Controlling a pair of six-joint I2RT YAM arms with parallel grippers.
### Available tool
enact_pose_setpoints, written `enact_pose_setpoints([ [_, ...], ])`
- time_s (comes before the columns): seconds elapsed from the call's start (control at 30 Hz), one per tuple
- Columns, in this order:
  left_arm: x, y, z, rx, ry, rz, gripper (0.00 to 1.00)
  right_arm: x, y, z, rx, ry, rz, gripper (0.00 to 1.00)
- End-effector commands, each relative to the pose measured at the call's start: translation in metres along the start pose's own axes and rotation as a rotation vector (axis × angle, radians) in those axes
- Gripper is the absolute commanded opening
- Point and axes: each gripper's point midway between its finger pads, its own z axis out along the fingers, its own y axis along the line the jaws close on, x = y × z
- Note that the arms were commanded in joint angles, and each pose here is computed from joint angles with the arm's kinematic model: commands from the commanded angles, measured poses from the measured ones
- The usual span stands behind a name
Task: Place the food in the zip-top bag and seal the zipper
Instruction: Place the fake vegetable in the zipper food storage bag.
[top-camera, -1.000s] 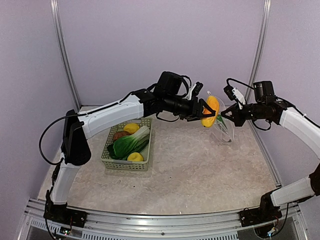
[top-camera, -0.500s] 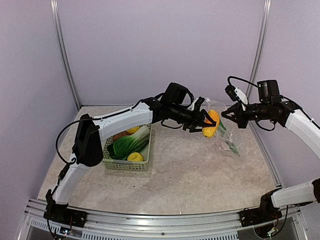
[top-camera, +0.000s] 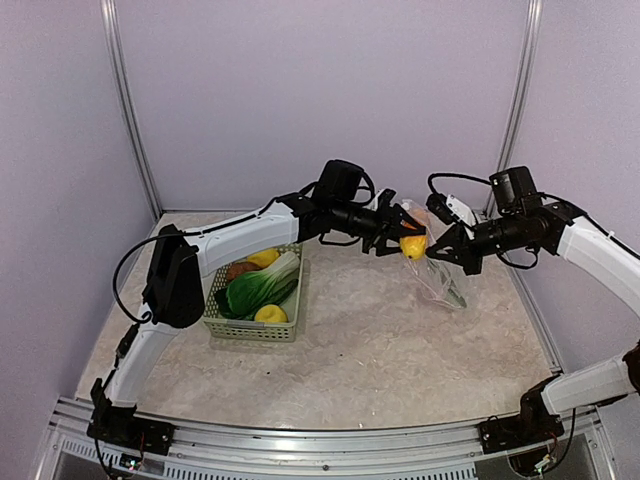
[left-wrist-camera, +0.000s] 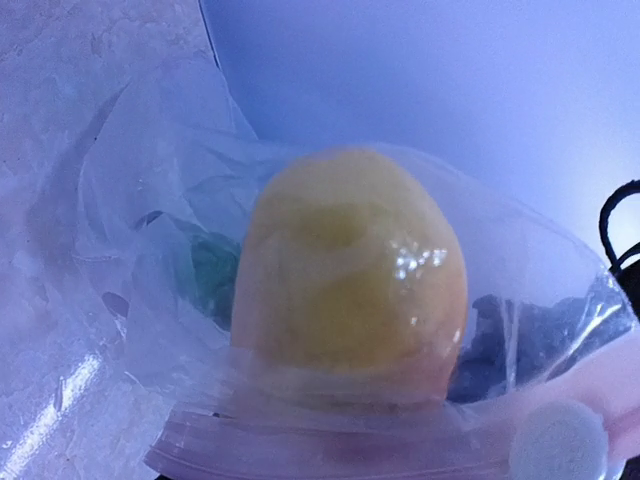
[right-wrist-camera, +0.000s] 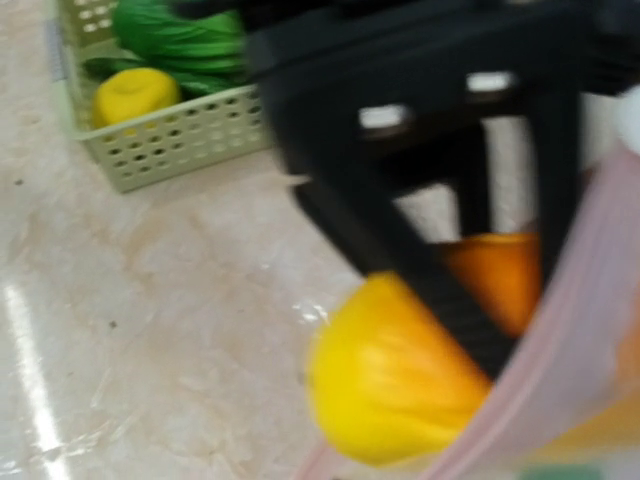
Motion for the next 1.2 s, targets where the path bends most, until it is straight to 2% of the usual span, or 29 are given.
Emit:
enact_pose_setpoints([
  [0.0, -0.024, -0.017, -0.004, 0.1, -0.063, -0.094, 0.03, 0.005, 0.024, 0.006, -0.1, 0.031, -0.018, 0.0],
  [0.17, -0.035, -0.018, 0.007, 0.108, -0.134, -0.111, 0.08, -0.01, 0.029, 0.004, -0.138, -0.028, 0.017, 0.0],
  [0.27, -0.032, -0.013, 0.015, 0.07, -0.154, -0.103, 0.27, -0.037, 0.021, -0.009, -0.121, -0.105, 0.034, 0.0],
  [0.37, -0.028, -0.002, 0.015, 0.02, -0.166, -0.101, 0.39, -0.051, -0.008, -0.025, -0.032, -0.163, 0.095, 0.0],
  [0.5, -0.023, -0.009, 0.006, -0.069, -0.197, 0.011, 0.52, -0.061, -0.024, -0.041, -0.064, -0.251, 0.172, 0.0],
  [0.63, -0.025, -0.033, -0.013, -0.109, -0.266, 0.14, 0.69, -0.053, -0.036, -0.034, -0.047, -0.237, 0.212, 0.0],
  [0.77, -0.021, -0.067, -0.028, -0.152, -0.328, 0.326, 0.79, -0.04, -0.045, -0.027, -0.015, -0.213, 0.251, 0.0],
  [0.87, -0.019, -0.084, -0.035, -0.172, -0.36, 0.407, 0.81, -0.04, -0.048, -0.028, -0.013, -0.22, 0.264, 0.0],
  [0.97, -0.019, -0.085, -0.04, -0.203, -0.376, 0.413, 0.82, -0.041, -0.05, -0.031, -0.007, -0.226, 0.269, 0.0],
  [1.1, -0.014, -0.065, -0.046, -0.305, -0.396, 0.414, 0.82, -0.041, -0.051, -0.034, -0.002, -0.232, 0.272, 0.0],
  [1.17, -0.01, -0.05, -0.052, -0.354, -0.417, 0.382, 0.78, -0.041, -0.051, -0.035, 0.006, -0.235, 0.269, 0.0],
])
